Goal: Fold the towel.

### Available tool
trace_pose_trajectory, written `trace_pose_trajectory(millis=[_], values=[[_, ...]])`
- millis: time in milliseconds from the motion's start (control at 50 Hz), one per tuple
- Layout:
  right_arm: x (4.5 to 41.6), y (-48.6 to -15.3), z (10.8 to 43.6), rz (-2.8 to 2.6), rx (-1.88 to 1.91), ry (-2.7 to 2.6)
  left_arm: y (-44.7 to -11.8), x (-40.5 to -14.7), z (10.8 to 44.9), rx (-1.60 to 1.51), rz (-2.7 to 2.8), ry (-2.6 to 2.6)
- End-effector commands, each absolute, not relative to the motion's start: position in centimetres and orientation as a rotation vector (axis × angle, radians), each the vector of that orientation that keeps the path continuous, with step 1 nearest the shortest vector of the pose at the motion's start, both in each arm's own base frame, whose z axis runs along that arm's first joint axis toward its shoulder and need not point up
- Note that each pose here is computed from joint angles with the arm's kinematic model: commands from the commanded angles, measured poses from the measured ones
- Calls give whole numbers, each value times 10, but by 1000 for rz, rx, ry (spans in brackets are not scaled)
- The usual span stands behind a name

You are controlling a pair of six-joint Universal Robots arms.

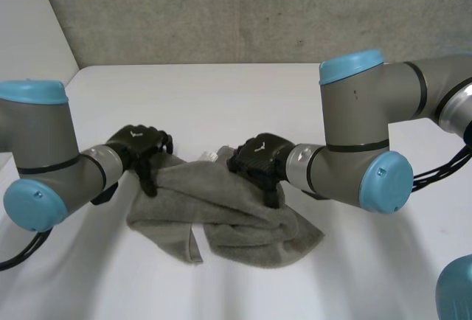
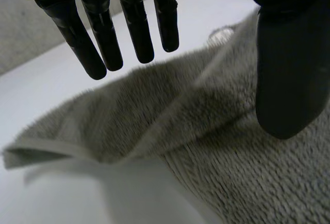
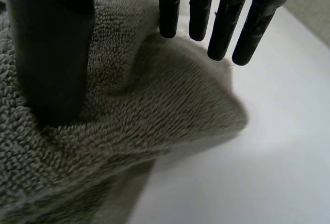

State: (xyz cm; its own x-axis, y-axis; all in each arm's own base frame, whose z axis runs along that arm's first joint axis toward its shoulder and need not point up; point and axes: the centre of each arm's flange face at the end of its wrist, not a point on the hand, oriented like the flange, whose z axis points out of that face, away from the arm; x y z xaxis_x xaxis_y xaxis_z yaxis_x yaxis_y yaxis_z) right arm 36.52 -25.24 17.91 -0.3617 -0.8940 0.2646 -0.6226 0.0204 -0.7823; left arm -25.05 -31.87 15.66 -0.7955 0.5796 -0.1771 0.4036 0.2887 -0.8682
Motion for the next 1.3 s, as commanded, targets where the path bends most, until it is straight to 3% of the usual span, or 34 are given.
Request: trace_pose_trajectory(millis=[20, 220, 320, 380, 420, 480, 500, 520, 540, 580, 660, 760, 800, 860, 900, 920, 960, 1020, 1060, 1180, 1300], values=[[363, -246, 170, -1185, -1561, 2034, -320, -252, 134, -1006, 1476, -2412], [363, -248, 172, -1198, -1558, 2031, -329, -260, 126, -1089, 1498, -2392], [367, -255, 186, -1293, -1542, 1998, -344, -266, 146, -1076, 1610, -2333], [375, -270, 209, -1476, -1513, 1916, -359, -273, 177, -1052, 1759, -2247], [385, -292, 242, -1804, -1433, 1765, -368, -285, 227, -996, 1969, -2107], [386, -304, 267, -2011, -1348, 1672, -371, -289, 258, -934, 2087, -2023], [385, -310, 295, -2205, -1240, 1572, -373, -291, 289, -849, 2194, -1931], [380, -311, 321, -2370, -1127, 1461, -374, -290, 319, -749, 2295, -1829], [380, -311, 322, -2371, -1126, 1459, -374, -290, 319, -748, 2295, -1828], [370, -301, 364, -2587, -942, 1232, -365, -290, 371, -558, 2432, -1614], [365, -292, 376, -2635, -905, 1124, -358, -290, 392, -479, 2467, -1497], [370, -287, 337, -2464, -1065, 1257, -349, -302, 367, -545, 2381, -1579], [374, -285, 302, -2308, -1178, 1393, -346, -310, 329, -627, 2294, -1701], [375, -286, 284, -2236, -1225, 1465, -345, -312, 307, -684, 2260, -1766], [377, -284, 253, -2122, -1314, 1568, -344, -313, 266, -822, 2201, -1887], [377, -284, 253, -2121, -1314, 1569, -344, -313, 266, -822, 2200, -1887], [374, -284, 231, -2041, -1379, 1648, -341, -312, 224, -971, 2126, -2001], [372, -281, 221, -1996, -1406, 1686, -338, -310, 206, -1035, 2084, -2050], [368, -272, 199, -1875, -1486, 1767, -331, -307, 175, -1132, 1998, -2127], [355, -256, 159, -1575, -1660, 1922, -314, -299, 147, -1203, 1873, -2214], [348, -250, 157, -1489, -1672, 1975, -301, -294, 150, -1215, 1840, -2235]])
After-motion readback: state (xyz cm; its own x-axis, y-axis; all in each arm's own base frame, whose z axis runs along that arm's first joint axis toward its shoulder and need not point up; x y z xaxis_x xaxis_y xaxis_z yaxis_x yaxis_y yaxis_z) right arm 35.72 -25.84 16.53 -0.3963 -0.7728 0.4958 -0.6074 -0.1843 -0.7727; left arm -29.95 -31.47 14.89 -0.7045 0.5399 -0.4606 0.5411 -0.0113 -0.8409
